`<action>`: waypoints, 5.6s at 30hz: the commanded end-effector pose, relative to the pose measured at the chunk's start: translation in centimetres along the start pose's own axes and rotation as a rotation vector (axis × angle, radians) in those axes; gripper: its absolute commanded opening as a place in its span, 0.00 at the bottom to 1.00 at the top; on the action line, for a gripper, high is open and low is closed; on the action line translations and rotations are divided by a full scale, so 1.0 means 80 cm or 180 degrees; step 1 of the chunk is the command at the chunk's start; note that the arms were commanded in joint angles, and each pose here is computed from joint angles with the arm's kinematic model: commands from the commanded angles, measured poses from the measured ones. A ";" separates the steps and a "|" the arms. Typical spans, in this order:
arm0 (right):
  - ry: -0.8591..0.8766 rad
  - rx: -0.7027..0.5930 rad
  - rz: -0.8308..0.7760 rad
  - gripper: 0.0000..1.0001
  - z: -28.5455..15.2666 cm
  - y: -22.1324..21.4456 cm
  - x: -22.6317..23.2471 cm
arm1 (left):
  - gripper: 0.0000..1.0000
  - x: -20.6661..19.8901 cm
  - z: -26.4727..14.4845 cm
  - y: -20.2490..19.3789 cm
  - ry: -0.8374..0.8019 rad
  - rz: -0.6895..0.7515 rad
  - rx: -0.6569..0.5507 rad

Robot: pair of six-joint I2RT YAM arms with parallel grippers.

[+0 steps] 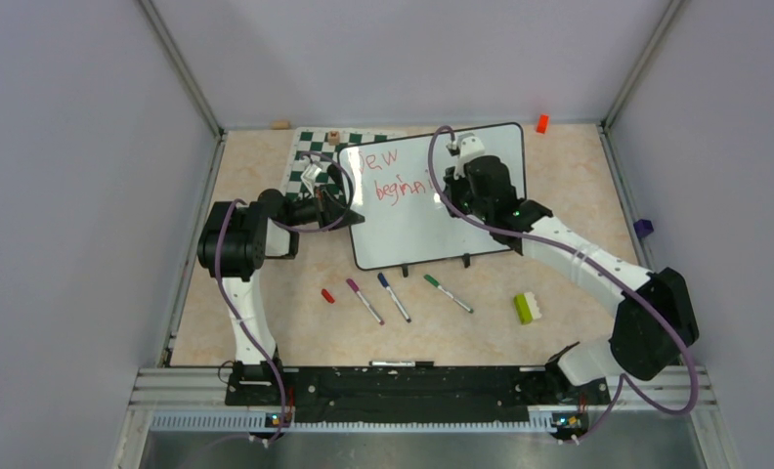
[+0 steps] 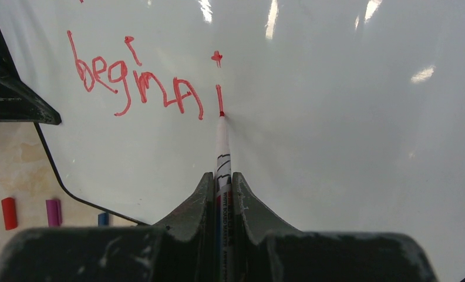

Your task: Write a sentence on the whiteboard

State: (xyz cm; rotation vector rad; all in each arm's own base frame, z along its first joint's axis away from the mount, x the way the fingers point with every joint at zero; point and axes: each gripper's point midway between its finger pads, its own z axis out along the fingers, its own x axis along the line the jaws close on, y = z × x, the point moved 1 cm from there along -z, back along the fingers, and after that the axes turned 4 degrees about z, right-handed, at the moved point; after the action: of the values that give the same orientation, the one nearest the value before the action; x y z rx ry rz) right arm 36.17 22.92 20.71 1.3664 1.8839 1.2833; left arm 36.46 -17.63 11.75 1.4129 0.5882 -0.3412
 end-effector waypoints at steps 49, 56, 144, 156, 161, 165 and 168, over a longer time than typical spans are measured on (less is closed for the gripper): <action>-0.0139 -0.0166 0.0012 0.00 -0.005 0.039 -0.002 | 0.00 -0.005 -0.006 0.000 -0.0124 0.0825 0.0050; -0.0123 -0.0081 0.0074 0.00 -0.013 0.016 -0.005 | 0.00 -0.005 -0.006 -0.001 -0.0124 0.0814 0.0052; -0.0300 -0.0329 0.0207 0.00 -0.041 0.057 -0.042 | 0.00 -0.005 -0.006 0.000 -0.0132 0.0821 0.0058; -0.0247 -0.0288 0.0202 0.00 -0.027 0.062 -0.037 | 0.00 -0.006 -0.006 0.000 -0.0131 0.0829 0.0056; -0.0236 -0.0261 0.0193 0.00 -0.021 0.062 -0.035 | 0.00 -0.006 -0.006 0.000 -0.0131 0.0835 0.0056; -0.0238 -0.0244 0.0199 0.00 -0.015 0.062 -0.035 | 0.00 -0.006 -0.006 0.000 -0.0129 0.0837 0.0056; -0.0242 -0.0226 0.0198 0.00 -0.011 0.061 -0.035 | 0.00 -0.006 -0.006 0.000 -0.0131 0.0839 0.0057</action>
State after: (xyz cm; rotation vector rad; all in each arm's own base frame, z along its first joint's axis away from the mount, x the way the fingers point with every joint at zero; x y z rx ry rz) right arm 37.55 19.82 22.50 1.4705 1.7886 1.2353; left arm 36.30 -17.62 11.83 1.4139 0.5856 -0.3332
